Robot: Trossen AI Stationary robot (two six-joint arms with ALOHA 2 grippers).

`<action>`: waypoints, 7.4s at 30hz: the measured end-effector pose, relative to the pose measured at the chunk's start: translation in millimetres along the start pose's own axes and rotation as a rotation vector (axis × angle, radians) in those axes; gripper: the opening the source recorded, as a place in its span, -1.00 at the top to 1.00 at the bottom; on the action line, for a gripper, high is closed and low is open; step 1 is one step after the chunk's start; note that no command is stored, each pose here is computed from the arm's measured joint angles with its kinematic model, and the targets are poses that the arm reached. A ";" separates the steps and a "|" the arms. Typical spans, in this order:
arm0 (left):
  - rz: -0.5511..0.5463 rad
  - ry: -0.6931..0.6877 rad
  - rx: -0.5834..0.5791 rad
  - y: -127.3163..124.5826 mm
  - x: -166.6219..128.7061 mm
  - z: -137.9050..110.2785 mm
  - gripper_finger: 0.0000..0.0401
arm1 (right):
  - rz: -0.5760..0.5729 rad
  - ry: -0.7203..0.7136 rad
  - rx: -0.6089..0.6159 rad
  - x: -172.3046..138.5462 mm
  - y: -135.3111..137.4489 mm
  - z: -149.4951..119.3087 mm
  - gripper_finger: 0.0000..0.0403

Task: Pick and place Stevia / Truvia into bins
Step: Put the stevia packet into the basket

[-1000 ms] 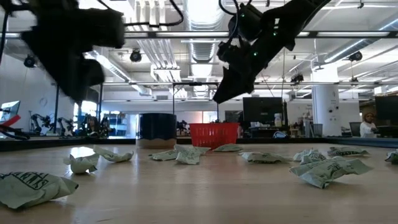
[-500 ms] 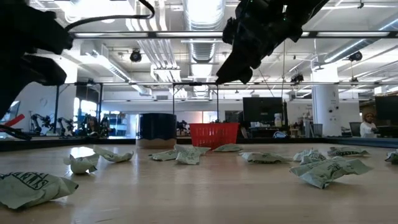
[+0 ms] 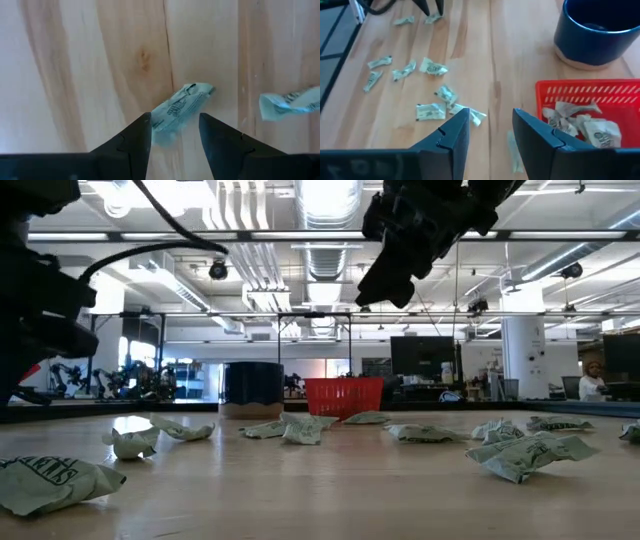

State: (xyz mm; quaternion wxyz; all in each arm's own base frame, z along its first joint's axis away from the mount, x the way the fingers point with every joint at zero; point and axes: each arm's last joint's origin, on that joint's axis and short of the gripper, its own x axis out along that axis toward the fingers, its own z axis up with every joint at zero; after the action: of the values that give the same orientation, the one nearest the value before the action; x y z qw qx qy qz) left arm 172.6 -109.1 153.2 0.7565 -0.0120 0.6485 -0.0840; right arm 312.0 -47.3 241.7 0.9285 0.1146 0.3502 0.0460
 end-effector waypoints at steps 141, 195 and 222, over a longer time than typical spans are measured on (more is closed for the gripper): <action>-0.074 -0.195 -0.511 -35.9 -42.1 8.9 0.30 | -0.418 -0.075 0.086 35.6 -37.5 -35.9 0.94; -0.003 -0.251 0.057 -96.5 1.1 5.0 0.30 | -0.230 0.047 0.102 -23.9 -23.3 9.4 -0.01; 0.052 -0.153 0.041 -81.3 25.1 -7.3 0.66 | -0.183 0.094 0.105 -12.5 -4.6 -2.6 -0.01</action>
State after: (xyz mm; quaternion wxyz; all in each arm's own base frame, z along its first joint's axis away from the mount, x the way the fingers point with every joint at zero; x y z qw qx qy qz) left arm 159.9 -192.2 137.8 0.8057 0.0138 0.5872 -0.0765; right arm 300.9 -53.4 246.7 0.9041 0.1282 0.4044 -0.0520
